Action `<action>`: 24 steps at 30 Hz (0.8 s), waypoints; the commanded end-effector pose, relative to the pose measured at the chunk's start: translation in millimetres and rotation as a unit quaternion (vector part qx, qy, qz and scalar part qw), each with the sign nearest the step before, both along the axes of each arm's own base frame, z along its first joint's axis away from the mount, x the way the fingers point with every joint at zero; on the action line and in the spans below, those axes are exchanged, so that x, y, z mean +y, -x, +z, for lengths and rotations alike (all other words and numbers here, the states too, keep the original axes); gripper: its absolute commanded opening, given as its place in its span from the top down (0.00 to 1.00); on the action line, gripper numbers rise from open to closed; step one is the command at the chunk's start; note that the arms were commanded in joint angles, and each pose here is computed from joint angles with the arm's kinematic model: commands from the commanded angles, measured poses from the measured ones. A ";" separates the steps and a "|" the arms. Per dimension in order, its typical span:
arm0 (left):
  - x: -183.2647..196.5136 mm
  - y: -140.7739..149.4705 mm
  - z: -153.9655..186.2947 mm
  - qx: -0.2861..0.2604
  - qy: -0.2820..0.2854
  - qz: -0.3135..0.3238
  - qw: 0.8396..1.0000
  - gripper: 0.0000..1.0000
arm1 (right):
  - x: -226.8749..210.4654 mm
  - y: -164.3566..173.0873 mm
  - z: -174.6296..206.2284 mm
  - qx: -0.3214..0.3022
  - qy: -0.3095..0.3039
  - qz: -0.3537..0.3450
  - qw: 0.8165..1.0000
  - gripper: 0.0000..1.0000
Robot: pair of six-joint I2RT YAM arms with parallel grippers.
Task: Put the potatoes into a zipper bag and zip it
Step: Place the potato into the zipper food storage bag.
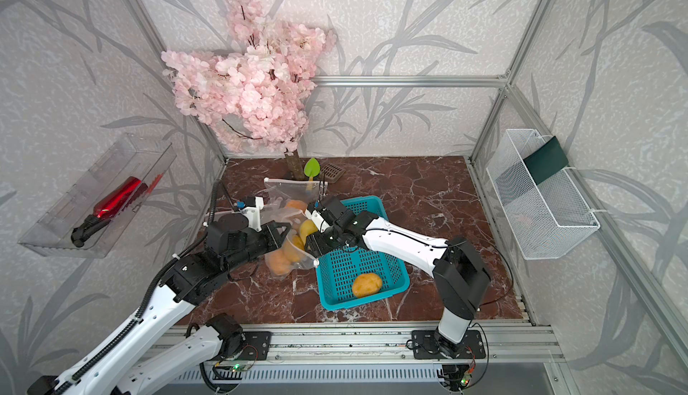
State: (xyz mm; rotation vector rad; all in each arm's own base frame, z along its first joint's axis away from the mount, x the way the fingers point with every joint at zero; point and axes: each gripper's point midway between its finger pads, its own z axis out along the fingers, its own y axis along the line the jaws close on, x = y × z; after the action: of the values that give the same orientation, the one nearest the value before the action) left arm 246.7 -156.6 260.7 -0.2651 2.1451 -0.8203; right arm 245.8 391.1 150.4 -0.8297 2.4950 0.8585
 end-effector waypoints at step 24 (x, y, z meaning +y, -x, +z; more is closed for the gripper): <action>29.3 -3.6 -9.2 -0.003 -0.048 0.065 0.997 1.00 | -138.5 25.8 34.6 -0.122 0.081 -0.127 0.981 0.16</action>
State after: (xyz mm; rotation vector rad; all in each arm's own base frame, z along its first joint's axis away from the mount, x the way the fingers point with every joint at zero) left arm 249.5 -135.5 249.8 -0.3354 2.1556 -0.6806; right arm 219.5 289.5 205.5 -0.6583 2.3447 0.6561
